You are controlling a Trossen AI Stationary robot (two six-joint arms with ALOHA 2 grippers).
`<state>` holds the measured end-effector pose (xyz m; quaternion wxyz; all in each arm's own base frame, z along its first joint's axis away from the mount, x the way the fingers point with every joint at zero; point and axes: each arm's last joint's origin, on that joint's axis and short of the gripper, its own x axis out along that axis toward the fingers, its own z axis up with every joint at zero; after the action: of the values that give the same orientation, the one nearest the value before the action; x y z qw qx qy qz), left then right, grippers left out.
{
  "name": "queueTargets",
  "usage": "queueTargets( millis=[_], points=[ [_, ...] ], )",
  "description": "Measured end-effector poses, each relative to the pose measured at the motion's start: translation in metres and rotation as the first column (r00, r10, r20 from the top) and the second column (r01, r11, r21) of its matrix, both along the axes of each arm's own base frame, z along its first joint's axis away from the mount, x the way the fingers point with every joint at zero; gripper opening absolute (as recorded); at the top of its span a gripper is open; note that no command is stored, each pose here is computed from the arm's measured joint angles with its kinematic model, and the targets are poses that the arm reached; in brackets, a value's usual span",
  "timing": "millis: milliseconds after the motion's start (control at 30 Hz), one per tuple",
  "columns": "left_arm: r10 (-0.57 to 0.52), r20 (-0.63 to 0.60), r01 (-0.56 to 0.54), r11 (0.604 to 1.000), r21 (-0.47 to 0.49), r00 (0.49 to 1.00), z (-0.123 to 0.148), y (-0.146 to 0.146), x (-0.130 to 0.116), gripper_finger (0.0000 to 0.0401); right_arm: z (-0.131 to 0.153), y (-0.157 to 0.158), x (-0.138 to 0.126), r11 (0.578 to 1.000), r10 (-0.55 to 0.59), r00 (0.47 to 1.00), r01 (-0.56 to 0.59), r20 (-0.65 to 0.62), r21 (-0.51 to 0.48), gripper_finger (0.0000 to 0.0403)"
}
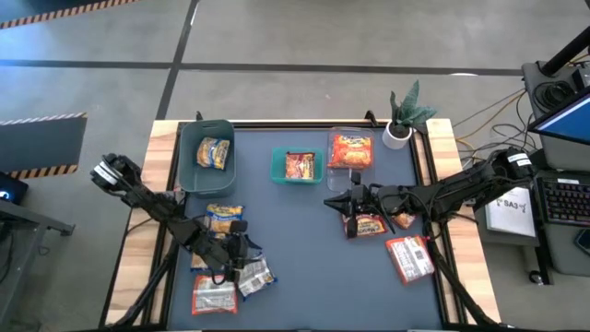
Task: Sort Maruchan noodles
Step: Put the blue noodle pack into the dark blue bin
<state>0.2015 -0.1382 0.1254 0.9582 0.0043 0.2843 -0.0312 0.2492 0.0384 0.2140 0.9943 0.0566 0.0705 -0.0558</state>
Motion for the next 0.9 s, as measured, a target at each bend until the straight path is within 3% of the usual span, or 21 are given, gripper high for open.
queueTargets(
  millis=[467,900],
  points=[
    [-0.004,0.007,0.004,0.999,-0.042,1.0,-0.0013,0.0008,-0.0012,0.0108,0.0,0.0,0.0,1.0,0.0,1.0,0.0,0.0,0.0,0.0009],
    [0.003,0.006,-0.003,0.999,-0.052,1.0,-0.0012,0.0008,-0.0012,0.0186,0.0,0.0,0.0,1.0,0.0,1.0,0.0,0.0,-0.001,0.0009]
  ],
)
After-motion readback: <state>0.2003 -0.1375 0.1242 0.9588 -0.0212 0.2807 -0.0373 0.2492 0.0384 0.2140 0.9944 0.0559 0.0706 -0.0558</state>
